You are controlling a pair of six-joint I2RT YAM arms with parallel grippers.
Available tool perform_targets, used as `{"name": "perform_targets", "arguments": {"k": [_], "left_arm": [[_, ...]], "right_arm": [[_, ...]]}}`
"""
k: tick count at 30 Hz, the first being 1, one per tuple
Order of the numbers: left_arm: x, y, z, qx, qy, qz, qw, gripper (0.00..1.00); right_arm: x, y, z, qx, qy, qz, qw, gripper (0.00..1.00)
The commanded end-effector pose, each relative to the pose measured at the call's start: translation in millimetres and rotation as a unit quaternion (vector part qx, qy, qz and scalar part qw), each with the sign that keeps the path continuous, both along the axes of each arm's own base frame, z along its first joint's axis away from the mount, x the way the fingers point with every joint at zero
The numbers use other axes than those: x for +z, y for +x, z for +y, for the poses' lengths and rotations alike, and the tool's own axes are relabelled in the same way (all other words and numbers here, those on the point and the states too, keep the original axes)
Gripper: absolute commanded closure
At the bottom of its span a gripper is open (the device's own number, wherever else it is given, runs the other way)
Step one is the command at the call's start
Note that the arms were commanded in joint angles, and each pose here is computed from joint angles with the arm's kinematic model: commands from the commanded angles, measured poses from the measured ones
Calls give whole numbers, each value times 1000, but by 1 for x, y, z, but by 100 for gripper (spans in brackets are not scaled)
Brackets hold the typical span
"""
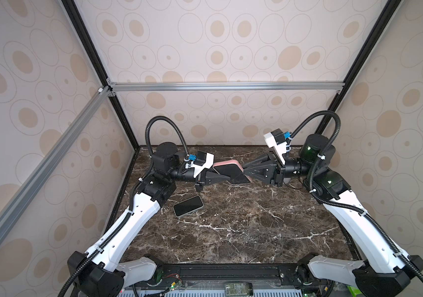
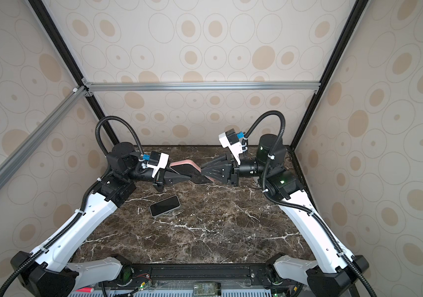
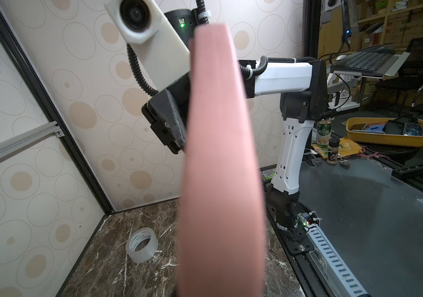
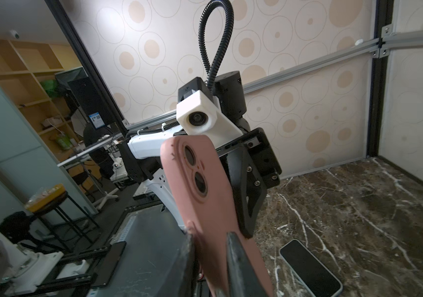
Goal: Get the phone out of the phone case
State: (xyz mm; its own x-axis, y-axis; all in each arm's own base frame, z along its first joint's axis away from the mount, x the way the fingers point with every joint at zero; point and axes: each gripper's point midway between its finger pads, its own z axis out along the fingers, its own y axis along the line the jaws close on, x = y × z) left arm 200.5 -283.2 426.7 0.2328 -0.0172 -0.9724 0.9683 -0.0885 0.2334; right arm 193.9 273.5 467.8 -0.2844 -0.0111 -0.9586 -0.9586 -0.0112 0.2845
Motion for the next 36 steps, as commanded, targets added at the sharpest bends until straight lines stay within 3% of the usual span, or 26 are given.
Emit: {"name": "perform_targets", "arguments": {"k": [1, 7, 13, 22, 36], "left_arm": [[33, -11, 2, 2, -30, -67, 997, 100], [27, 5, 3, 60, -17, -55, 997, 100], [22, 34, 6, 141, 1, -30, 990, 100], [19, 64, 5, 218, -6, 28, 976, 100], [3, 59, -8, 219, 12, 42, 975, 100]], "right_arm": [[-5, 13, -7, -76, -7, -36, 996, 69], [0, 20, -34, -188, -21, -118, 975, 67], [-8, 25, -43, -229, -73, -167, 956, 65], [-30, 57, -31, -337, -141, -235, 901, 65], [-38, 87, -24, -383, -145, -228, 884, 68]]}}
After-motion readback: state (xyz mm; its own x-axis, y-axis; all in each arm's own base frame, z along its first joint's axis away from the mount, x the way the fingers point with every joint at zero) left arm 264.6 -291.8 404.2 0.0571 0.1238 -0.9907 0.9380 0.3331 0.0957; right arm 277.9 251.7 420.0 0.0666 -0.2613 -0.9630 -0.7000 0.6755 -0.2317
